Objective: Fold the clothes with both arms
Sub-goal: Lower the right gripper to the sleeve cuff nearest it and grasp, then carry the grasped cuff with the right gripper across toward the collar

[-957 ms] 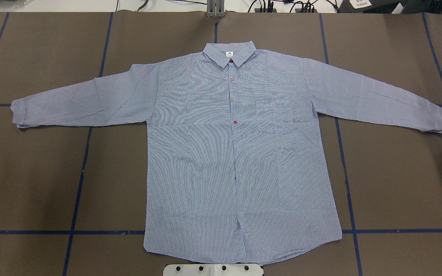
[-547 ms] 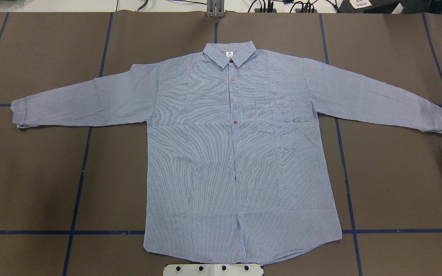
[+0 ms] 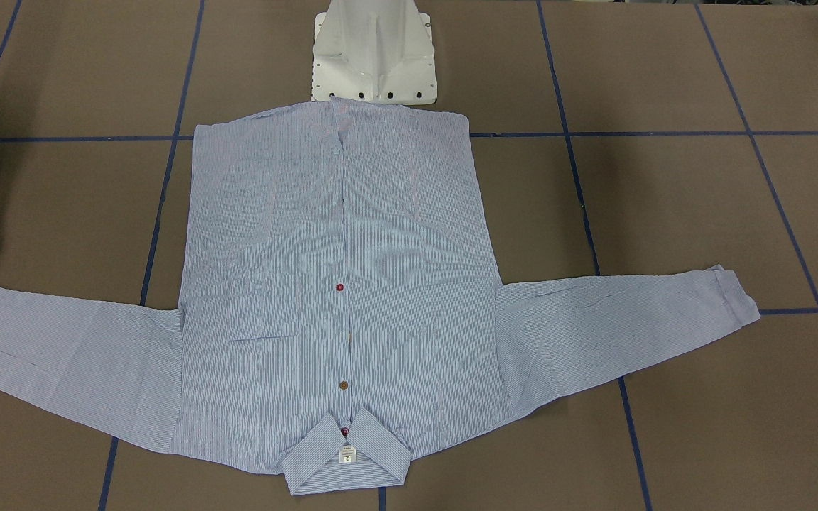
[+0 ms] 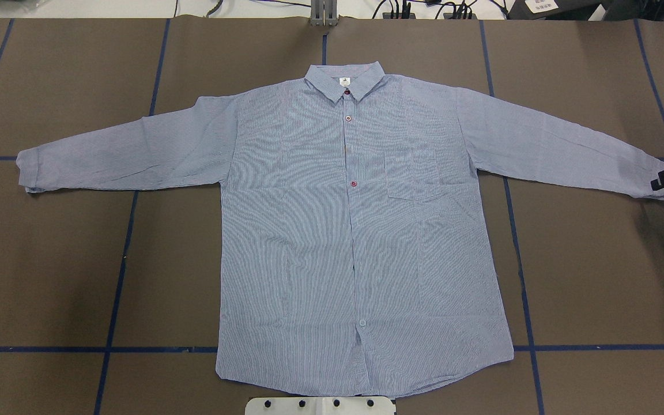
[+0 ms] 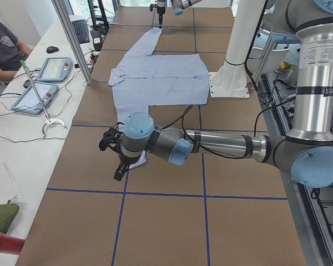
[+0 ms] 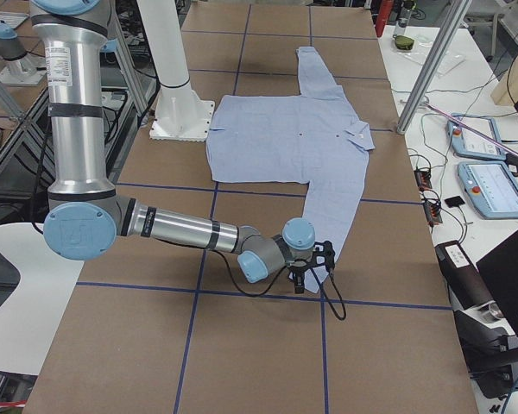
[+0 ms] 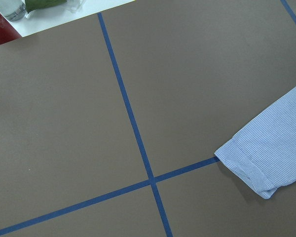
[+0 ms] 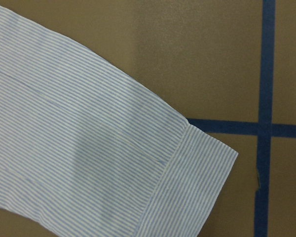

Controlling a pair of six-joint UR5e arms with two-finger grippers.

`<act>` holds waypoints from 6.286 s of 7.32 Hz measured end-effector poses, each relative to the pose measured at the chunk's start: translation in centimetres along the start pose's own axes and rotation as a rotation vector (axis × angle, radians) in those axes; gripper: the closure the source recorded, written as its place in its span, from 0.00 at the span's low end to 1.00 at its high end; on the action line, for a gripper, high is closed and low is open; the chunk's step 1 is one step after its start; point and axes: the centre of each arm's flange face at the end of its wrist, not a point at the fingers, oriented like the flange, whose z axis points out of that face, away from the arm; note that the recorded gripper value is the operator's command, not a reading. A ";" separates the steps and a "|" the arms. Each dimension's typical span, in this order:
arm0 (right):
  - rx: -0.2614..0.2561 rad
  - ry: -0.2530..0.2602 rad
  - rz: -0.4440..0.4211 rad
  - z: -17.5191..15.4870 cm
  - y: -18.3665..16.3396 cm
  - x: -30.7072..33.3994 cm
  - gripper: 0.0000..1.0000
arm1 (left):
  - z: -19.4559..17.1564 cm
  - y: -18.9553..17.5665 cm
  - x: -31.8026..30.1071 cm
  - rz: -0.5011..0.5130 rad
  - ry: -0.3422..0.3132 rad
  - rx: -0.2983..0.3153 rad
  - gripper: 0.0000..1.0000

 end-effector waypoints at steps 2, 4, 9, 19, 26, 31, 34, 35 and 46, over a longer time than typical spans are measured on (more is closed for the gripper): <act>-0.011 0.005 0.009 0.5 0.1 0.4 0.24 | -0.1 -0.1 0.1 0.001 0.000 0.002 0.00; -0.020 0.006 0.017 0.7 0.1 0.6 0.51 | -0.2 -0.3 0.2 0.004 0.000 0.005 0.00; -0.024 0.010 0.021 0.8 0.3 0.8 0.46 | -0.7 -0.9 0.8 0.017 0.000 0.016 0.00; -0.043 -0.005 0.007 1.6 0.2 -0.4 0.89 | -0.9 -1.6 0.9 0.020 0.000 0.021 0.00; 0.101 -0.218 -0.092 -10.0 -4.3 -7.5 1.00 | -1.0 -1.7 1.0 0.023 0.000 0.023 0.00; 0.024 -0.311 -0.298 -14.1 -16.5 -40.1 1.00 | -0.8 -1.5 0.8 0.015 0.000 0.015 0.00; 0.075 -0.316 -0.305 -15.2 -15.9 -55.8 1.00 | -0.4 -1.0 0.5 0.006 0.000 0.006 0.00; 0.097 -0.311 -0.305 -14.9 -15.2 -59.8 1.00 | -0.3 -0.8 0.4 0.004 0.000 0.004 0.00; 0.339 -0.099 -0.393 -2.7 -9.6 -81.3 0.00 | -0.3 -1.0 0.5 -0.011 0.000 0.002 0.00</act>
